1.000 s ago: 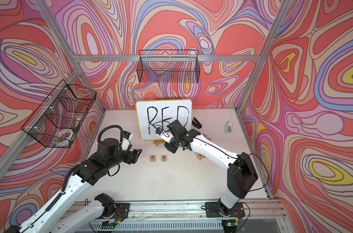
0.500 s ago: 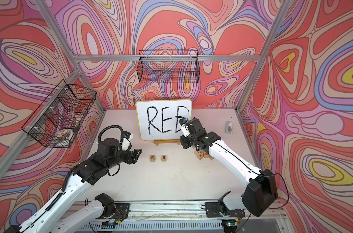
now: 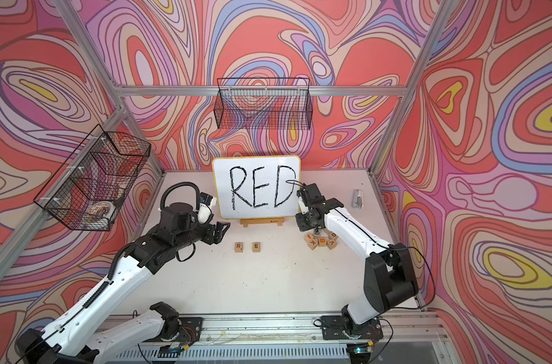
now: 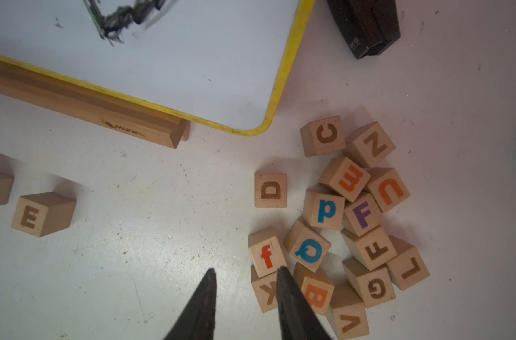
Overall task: Assemble the uppercase word "red" with letter blocks
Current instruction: Pick up the letter block from the center of the board.
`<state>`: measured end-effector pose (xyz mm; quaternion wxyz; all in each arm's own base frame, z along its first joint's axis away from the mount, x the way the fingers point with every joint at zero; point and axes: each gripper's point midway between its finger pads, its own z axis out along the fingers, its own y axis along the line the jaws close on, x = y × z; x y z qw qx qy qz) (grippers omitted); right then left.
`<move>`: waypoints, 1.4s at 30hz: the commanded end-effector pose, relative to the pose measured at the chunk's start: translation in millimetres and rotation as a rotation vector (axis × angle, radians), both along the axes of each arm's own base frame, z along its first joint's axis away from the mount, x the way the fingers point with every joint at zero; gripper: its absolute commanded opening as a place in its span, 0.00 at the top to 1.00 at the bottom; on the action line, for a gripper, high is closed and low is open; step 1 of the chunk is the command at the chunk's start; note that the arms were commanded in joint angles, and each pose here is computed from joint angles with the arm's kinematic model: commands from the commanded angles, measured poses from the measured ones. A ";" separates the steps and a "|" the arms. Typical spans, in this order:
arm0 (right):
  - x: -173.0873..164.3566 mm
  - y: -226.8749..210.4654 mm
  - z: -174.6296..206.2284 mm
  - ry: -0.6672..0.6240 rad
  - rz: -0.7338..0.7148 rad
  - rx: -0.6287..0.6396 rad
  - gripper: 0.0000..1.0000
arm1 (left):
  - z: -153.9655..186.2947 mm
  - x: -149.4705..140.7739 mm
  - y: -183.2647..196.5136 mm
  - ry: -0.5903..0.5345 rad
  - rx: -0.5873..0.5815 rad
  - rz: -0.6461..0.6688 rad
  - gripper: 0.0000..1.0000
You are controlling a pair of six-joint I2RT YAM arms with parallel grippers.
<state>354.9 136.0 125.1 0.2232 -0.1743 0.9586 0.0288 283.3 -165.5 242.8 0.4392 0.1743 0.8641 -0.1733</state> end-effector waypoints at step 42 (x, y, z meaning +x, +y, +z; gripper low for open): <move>42.7 -6.9 -55.9 -0.070 -0.047 0.058 0.58 | -6.9 -5.7 4.5 -0.040 0.048 -0.025 0.21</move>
